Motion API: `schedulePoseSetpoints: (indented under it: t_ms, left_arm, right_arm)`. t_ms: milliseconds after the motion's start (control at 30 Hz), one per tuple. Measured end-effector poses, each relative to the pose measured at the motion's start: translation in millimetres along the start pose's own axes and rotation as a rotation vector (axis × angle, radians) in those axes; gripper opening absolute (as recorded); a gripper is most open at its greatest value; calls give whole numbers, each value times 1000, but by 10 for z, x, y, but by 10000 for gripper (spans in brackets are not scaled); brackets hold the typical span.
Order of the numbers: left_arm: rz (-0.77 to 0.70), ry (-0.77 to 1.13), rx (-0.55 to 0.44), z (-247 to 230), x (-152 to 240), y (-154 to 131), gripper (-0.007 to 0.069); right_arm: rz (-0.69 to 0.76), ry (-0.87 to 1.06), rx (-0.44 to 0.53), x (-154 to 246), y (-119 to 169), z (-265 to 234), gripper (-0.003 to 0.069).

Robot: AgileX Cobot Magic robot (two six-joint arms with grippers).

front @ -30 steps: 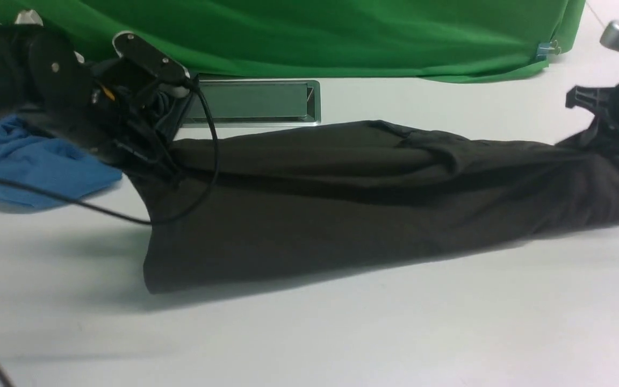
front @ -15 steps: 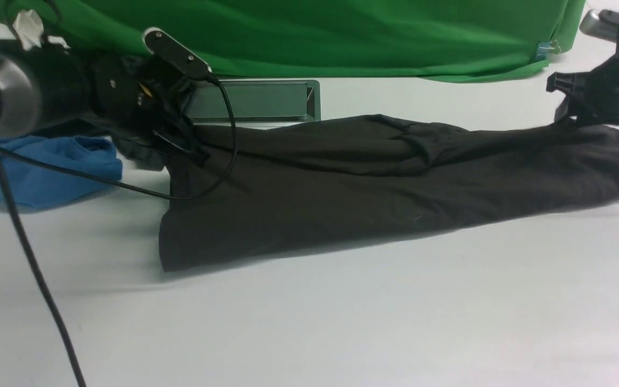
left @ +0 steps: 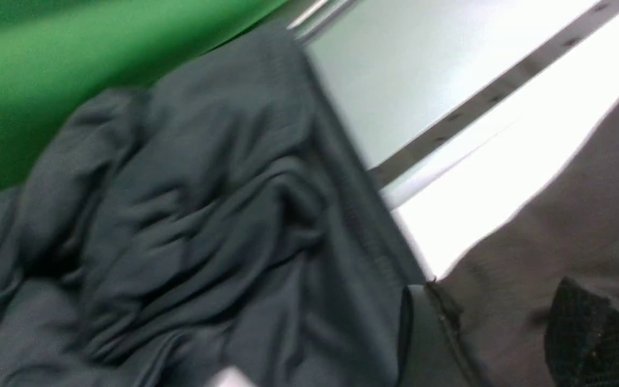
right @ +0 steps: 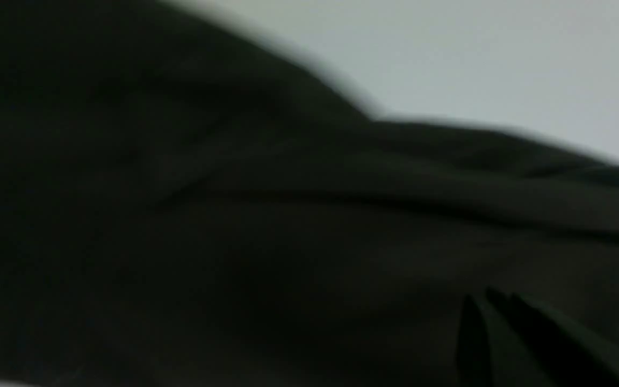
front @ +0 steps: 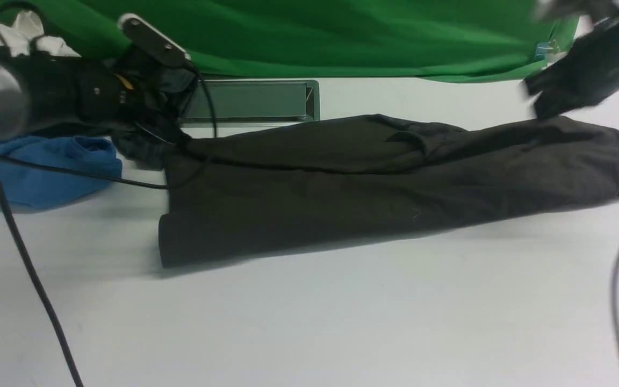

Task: Fold a long-sleeved shirt on a white desktop.
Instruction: 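Fold the black garment in half by bringing its near edge over to the far edge, then pull the folded dark garment lengthwise by its ends to straighten it flat on the table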

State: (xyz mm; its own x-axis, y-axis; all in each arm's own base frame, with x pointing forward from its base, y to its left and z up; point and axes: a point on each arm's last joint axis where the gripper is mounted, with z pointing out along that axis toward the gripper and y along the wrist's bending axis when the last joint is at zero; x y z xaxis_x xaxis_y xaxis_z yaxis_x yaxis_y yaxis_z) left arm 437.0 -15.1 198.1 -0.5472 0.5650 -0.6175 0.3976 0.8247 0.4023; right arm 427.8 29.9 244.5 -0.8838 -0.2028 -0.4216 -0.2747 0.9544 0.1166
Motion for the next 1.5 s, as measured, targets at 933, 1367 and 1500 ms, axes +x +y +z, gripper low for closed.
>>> schedulePoseSetpoints:
  t_ms: [933, 1367, 1500]
  left_arm:
    - [25, 119, 340, -1041, -610, -937, 19]
    - [57, 221, 395, -1085, -520, -994, 19]
    - [91, 208, 446, -1104, -472, -1196, 19]
  right_arm:
    - [-81, -686, 181, -664, 365, 1208, 29]
    - [11, -163, 168, -198, -755, -16, 117]
    - [179, -54, 206, 121, -1330, -136, 386]
